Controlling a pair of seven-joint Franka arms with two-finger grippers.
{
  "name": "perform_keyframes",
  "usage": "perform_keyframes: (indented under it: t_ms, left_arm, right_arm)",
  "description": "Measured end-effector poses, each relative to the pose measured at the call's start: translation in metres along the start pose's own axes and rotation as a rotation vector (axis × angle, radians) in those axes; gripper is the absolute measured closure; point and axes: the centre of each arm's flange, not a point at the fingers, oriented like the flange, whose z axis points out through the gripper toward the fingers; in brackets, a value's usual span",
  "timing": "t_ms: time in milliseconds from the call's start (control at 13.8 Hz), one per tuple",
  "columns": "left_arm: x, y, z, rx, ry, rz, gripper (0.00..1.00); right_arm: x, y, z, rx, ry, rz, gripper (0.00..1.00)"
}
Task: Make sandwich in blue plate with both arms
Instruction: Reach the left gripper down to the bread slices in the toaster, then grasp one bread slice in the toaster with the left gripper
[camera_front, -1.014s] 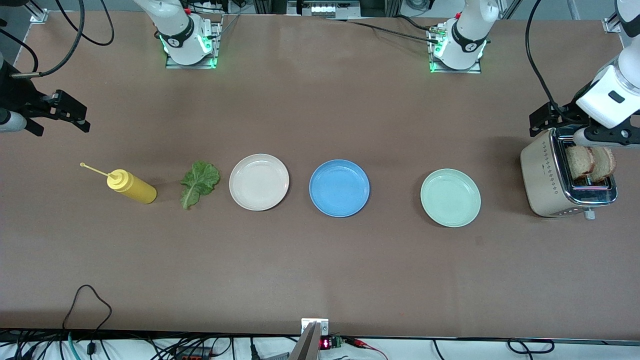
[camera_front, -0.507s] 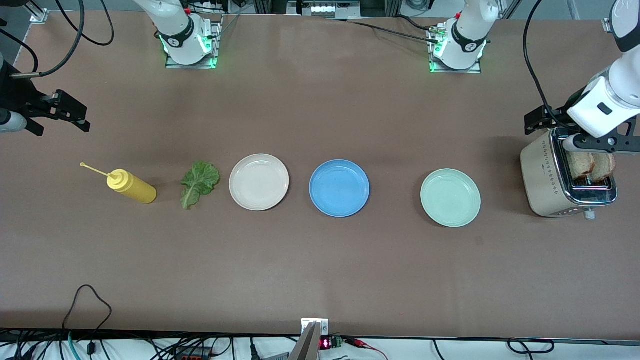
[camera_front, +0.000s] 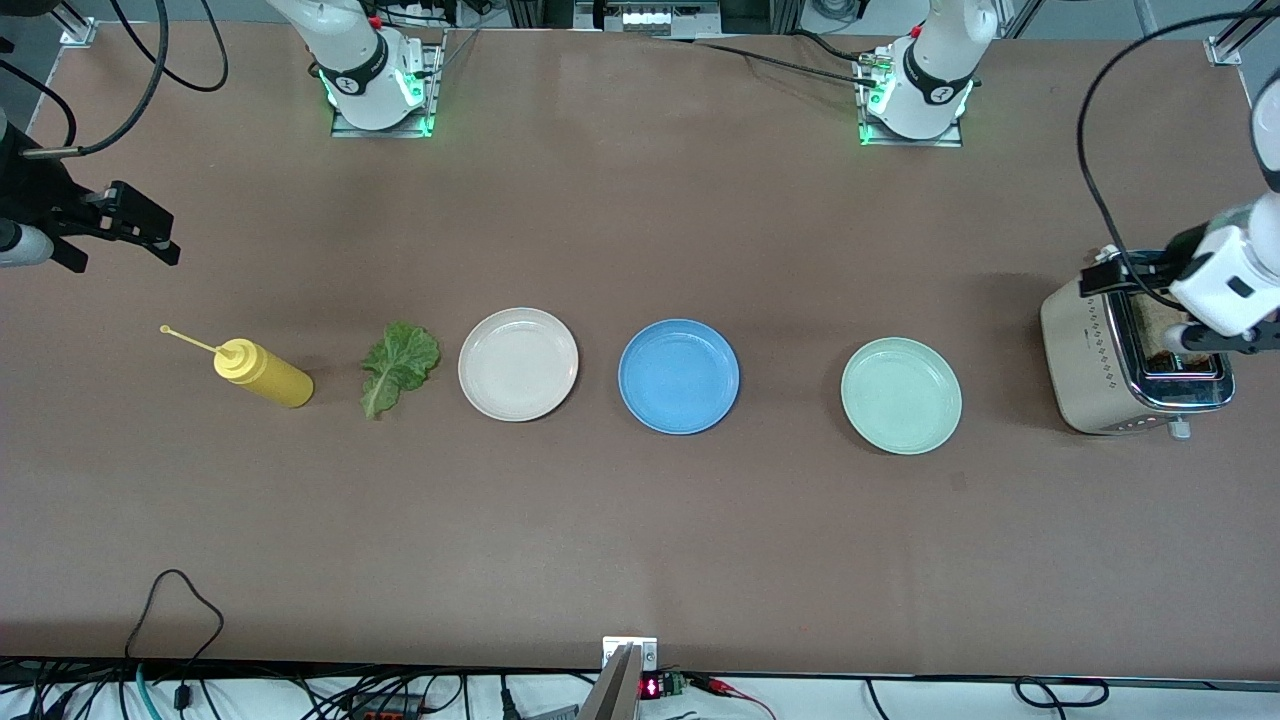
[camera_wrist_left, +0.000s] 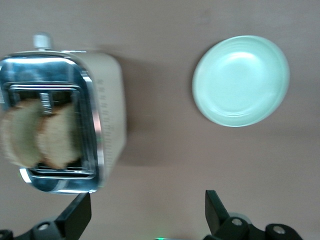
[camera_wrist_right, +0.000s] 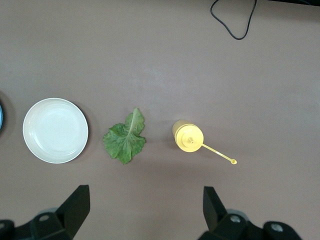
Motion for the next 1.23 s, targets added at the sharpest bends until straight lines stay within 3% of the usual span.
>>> perform_keyframes:
  t_ms: [797,1086,1231]
  left_arm:
    - [0.006,-0.115,0.085,0.001,0.064,0.096,0.04]
    - [0.004,-0.129,0.108,0.007,0.104,0.099,0.11]
    - [0.003,-0.133,0.121,0.008,0.113,0.096,0.22]
  right_arm:
    - [0.0,0.0,0.001,0.0,-0.002,0.0,0.0]
    - [0.0,0.0,0.001,0.0,-0.003,0.0,0.0]
    - [0.0,0.0,0.002,0.0,-0.003,0.0,0.0]
